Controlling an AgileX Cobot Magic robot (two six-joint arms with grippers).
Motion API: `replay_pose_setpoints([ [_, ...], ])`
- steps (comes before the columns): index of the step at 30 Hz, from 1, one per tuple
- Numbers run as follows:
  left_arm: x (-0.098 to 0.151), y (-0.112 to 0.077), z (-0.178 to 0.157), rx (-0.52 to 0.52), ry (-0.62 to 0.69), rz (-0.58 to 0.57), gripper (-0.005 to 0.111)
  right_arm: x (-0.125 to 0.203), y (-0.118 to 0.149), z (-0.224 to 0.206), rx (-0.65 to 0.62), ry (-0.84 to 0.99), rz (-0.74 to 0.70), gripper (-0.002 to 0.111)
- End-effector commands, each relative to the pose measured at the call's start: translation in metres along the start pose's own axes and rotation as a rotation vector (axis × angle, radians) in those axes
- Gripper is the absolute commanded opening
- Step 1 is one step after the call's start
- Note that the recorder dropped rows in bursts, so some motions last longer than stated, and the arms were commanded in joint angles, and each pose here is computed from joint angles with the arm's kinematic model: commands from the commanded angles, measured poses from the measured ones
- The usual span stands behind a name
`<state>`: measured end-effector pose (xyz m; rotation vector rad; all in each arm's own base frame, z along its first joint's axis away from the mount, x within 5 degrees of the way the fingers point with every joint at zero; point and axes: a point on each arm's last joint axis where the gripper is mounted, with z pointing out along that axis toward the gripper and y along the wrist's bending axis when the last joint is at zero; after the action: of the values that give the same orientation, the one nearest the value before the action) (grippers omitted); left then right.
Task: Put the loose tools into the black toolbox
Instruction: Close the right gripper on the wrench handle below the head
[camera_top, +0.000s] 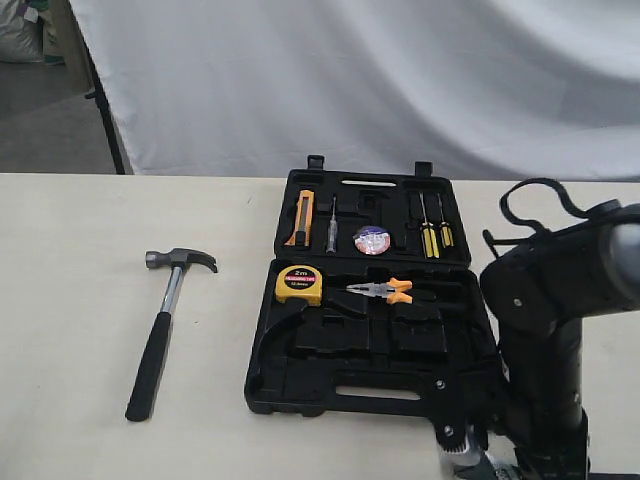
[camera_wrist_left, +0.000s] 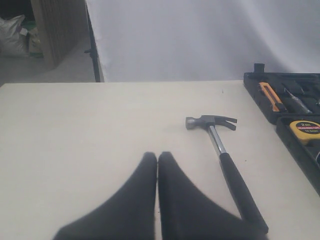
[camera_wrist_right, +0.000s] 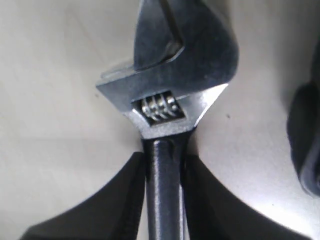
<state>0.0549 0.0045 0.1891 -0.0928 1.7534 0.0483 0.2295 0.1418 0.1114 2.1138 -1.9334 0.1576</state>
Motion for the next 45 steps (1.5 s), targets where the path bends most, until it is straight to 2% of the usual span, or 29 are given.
replay_pose_setpoints([
  [1, 0.0, 0.0, 0.0, -0.002, -0.002, -0.011, 0.001, -0.025, 0.013, 0.007, -0.007, -0.029, -0.057, 0.0],
  [7, 0.0, 0.0, 0.0, -0.002, -0.002, -0.011, 0.001, -0.043, 0.019, 0.005, 0.032, -0.083, -0.077, 0.0],
  [12, 0.0, 0.0, 0.0, -0.002, -0.002, -0.011, 0.001, -0.051, 0.02, 0.004, 0.028, -0.163, -0.02, 0.0],
  [17, 0.0, 0.0, 0.0, -0.002, -0.002, -0.011, 0.001, -0.058, 0.024, 0.002, -0.029, -0.238, 0.064, 0.0],
  [22, 0.0, 0.0, 0.0, -0.002, -0.002, -0.011, 0.001, -0.065, 0.027, 0.001, -0.002, -0.256, 0.047, 0.0],
  [26, 0.0, 0.0, 0.0, -0.002, -0.002, -0.011, 0.001, -0.075, 0.035, -0.014, 0.045, -0.282, -0.009, 0.0],
  [34, 0.0, 0.0, 0.0, -0.002, -0.002, -0.011, 0.001, -0.074, 0.034, -0.052, 0.078, -0.345, 0.007, 0.0],
  [45, 0.0, 0.0, 0.0, -0.002, -0.002, -0.011, 0.001, -0.096, 0.024, -0.02, 0.026, -0.401, 0.095, 0.0],
])
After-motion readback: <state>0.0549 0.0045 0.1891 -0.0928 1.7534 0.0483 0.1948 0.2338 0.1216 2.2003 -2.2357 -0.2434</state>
